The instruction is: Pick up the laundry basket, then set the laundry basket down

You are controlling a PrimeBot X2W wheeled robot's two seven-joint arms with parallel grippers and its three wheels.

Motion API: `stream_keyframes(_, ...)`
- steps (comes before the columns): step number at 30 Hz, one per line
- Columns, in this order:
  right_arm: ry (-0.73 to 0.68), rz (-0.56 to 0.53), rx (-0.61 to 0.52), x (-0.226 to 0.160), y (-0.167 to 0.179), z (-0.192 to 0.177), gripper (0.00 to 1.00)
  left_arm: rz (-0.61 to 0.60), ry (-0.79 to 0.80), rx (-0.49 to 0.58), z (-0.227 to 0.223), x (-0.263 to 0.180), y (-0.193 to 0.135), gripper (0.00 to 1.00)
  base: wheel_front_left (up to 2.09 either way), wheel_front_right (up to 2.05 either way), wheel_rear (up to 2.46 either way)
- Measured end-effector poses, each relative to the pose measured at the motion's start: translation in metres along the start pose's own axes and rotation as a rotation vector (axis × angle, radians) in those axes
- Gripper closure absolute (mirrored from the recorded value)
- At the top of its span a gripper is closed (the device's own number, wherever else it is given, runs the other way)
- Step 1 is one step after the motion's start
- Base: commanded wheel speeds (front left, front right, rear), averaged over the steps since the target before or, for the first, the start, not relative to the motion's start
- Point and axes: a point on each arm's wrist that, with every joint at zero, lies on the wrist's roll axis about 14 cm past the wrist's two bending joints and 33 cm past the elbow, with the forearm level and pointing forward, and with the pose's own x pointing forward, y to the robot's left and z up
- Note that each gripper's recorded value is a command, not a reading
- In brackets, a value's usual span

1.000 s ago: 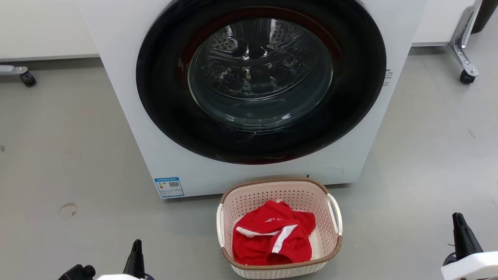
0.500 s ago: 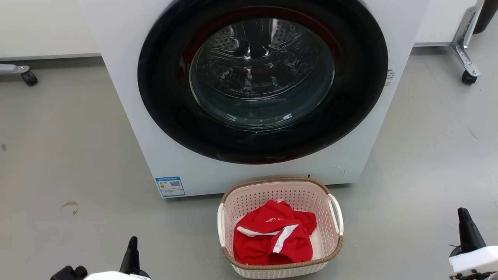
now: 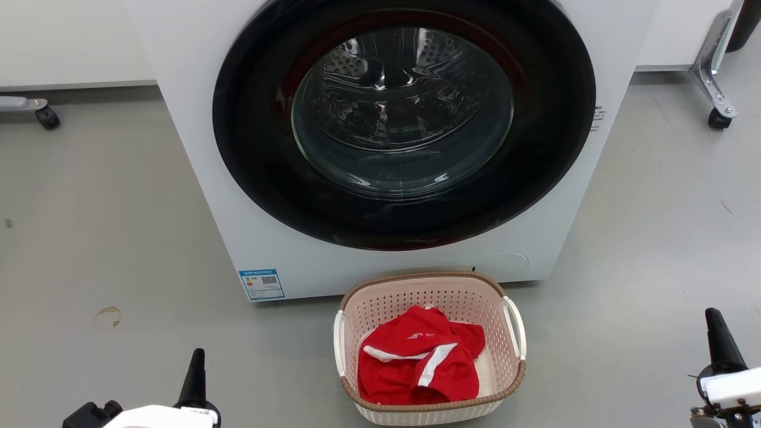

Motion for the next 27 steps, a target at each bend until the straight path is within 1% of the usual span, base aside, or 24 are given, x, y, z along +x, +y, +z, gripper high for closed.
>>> stream_keyframes(10,0.003,-0.002,0.117,0.001,-0.001,0.002,1.00,-0.016,-0.003,-0.103,0.005,0.000,-0.003,1.00,0.00,0.00,0.00)
stream_keyframes(20,0.007,0.020,0.231,0.006,0.006,0.007,1.00,-0.039,-0.012,-0.201,0.012,0.001,-0.008,1.00,0.00,0.00,0.00)
stream_keyframes(27,0.007,0.038,0.310,0.010,0.011,0.010,1.00,-0.076,-0.016,-0.267,0.018,0.004,-0.017,1.00,0.00,0.00,0.00)
